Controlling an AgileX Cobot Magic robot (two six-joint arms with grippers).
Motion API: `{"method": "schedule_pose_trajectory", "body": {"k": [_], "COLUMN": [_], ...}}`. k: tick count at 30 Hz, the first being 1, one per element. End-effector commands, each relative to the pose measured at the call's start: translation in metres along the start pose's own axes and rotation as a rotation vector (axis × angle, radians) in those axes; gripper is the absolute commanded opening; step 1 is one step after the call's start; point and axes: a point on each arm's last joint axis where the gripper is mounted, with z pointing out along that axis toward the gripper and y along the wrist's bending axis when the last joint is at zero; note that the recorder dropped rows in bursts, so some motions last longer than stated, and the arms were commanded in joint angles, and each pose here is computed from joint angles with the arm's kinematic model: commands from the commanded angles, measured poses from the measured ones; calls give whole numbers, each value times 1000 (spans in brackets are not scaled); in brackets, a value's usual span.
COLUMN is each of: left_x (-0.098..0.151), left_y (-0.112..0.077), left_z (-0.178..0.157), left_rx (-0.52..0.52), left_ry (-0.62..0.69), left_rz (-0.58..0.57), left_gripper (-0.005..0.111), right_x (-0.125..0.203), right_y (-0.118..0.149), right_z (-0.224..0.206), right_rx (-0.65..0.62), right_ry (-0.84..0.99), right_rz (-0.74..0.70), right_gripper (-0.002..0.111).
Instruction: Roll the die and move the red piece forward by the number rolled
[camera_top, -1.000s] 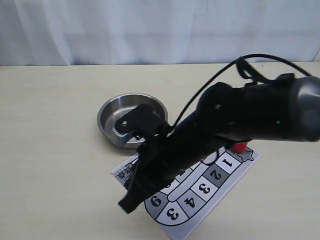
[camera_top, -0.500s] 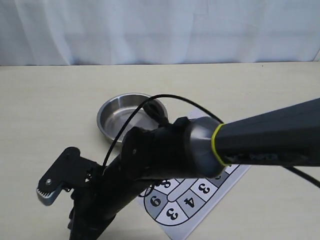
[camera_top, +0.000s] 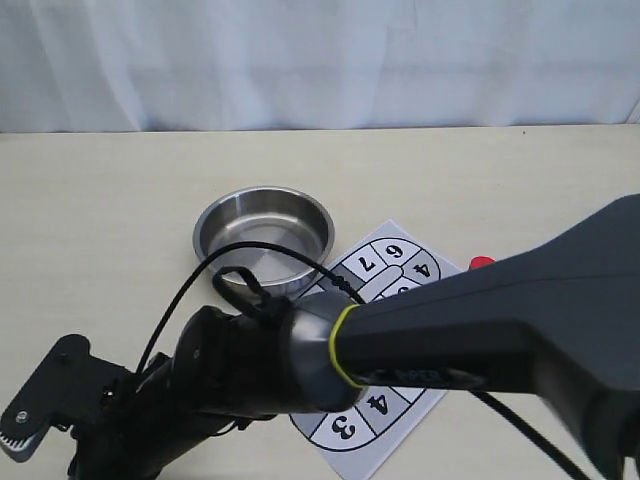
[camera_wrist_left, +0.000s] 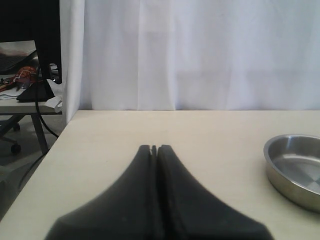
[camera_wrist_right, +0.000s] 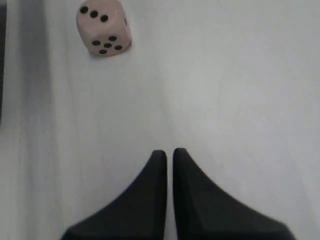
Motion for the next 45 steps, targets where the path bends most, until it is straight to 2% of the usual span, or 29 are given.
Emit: {"method": "schedule_pose_trajectory", "body": {"k": [1, 19, 26, 45], "left_x": [-3, -3, -3, -3], "left_y": [0, 0, 0, 0], "left_z": [0, 0, 0, 0], "left_rx": [2, 1, 1, 1], "left_ry": [-19, -19, -19, -19], "left_rz": [-6, 0, 0, 0], "left_gripper": [0, 0, 0, 0], "right_x": [-10, -23, -20, -23], "right_y": [8, 38, 36, 36], "right_z": [11, 34, 42, 41], "right_rx": [-47, -110, -75, -82], "right_ry": [-12, -30, -31, -38], "right_rz": [-20, -139, -135, -135], "right_gripper": [4, 4, 4, 4]}}
